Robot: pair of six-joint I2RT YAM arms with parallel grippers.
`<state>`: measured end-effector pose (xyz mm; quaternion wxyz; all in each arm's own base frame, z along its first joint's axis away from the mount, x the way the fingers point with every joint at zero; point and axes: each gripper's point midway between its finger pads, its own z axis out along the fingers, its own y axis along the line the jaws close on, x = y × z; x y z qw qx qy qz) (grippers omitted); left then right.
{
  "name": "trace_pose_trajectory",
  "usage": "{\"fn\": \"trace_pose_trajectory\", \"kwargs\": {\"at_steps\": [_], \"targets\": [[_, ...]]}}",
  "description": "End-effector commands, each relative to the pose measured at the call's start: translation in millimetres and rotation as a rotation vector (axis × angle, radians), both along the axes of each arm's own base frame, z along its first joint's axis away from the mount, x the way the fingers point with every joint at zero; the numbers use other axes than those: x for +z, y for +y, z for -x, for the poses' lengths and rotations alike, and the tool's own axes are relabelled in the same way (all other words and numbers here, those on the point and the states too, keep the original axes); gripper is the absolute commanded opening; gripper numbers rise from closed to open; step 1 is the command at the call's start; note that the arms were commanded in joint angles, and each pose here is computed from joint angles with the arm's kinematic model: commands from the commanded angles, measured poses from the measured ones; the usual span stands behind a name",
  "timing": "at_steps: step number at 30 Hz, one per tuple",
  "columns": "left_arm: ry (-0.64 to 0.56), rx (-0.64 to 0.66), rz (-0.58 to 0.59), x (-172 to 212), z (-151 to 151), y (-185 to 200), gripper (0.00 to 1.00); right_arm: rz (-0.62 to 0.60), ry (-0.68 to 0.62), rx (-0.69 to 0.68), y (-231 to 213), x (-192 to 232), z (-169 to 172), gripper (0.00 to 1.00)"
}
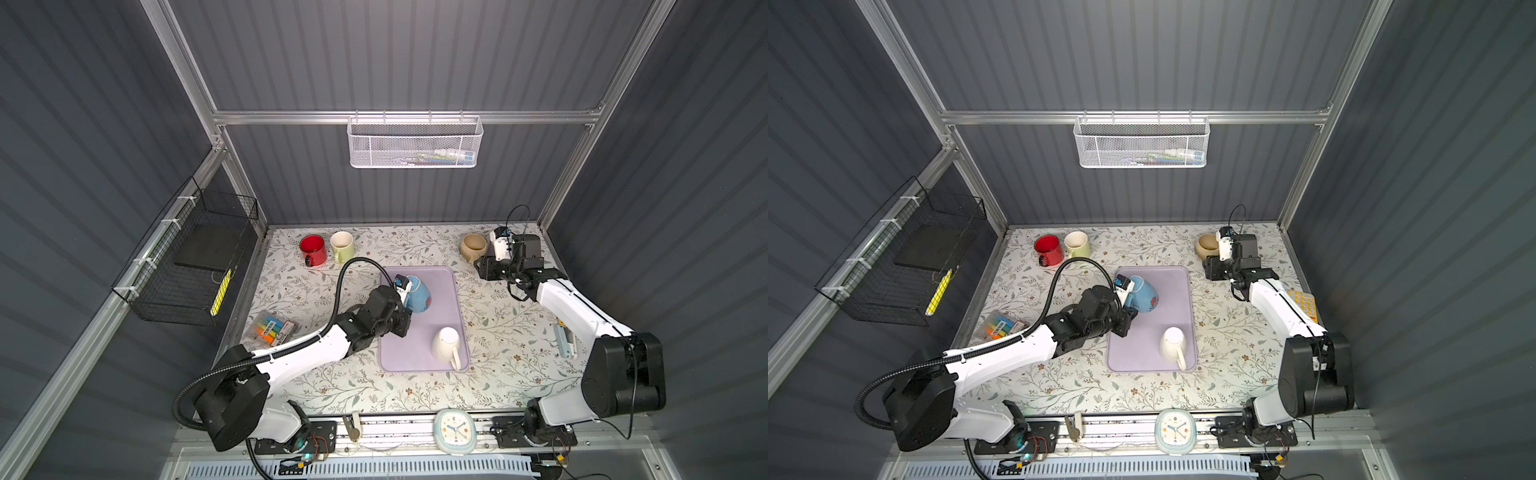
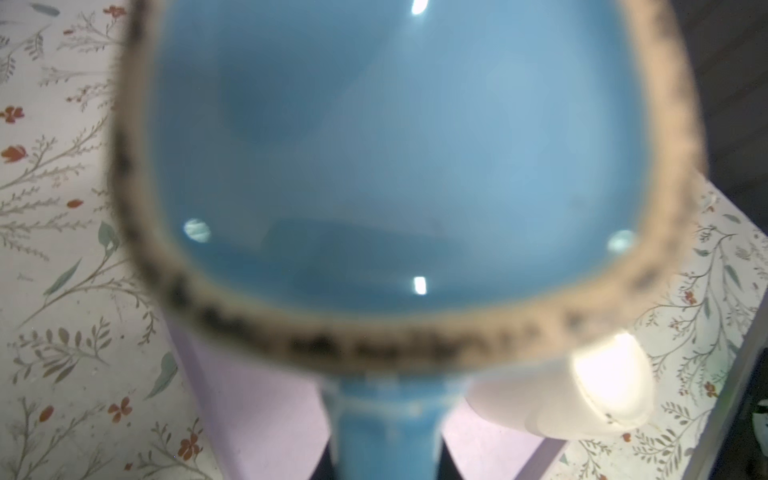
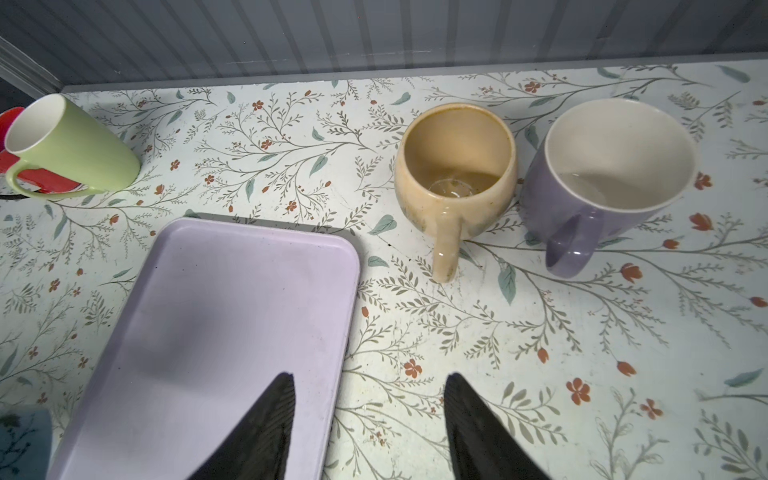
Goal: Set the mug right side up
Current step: 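Lift the blue mug and tilt it toward the right gripper while the right gripper approaches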
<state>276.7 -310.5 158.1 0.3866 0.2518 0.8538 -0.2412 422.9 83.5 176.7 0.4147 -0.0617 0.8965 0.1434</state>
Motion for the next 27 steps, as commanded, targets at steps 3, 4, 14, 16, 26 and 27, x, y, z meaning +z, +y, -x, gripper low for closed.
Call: {"fn": "trace_pose_trajectory", "kwargs": {"at_steps": [3, 4, 14, 16, 26, 27], "targets": [[-0.118, -0.064, 0.183, 68.1, -21.8, -12.3, 0.14, -0.146, -0.036, 0.1, 15.1, 9.8, 10.5, 0.6], [-0.118, -0.064, 0.205, 71.3, -25.2, -11.7, 0.14, -0.169, -0.043, 0.115, 16.6, 10.9, 12.8, 0.6], [-0.108, -0.121, 0.341, 86.2, -39.6, -24.2, 0.13, -0.433, -0.016, 0.32, 57.2, 10.3, 28.9, 0.6], [-0.112, -0.131, 0.357, 90.6, -40.6, -26.2, 0.13, -0.457, -0.023, 0.35, 64.0, 10.8, 31.3, 0.6], [-0.111, -0.156, 0.472, 102.9, -49.5, -24.8, 0.13, -0.558, -0.033, 0.465, 81.7, 20.5, 47.0, 0.6], [-0.112, -0.151, 0.484, 103.3, -51.1, -23.4, 0.13, -0.559, -0.034, 0.468, 82.1, 20.2, 48.7, 0.61]]}}
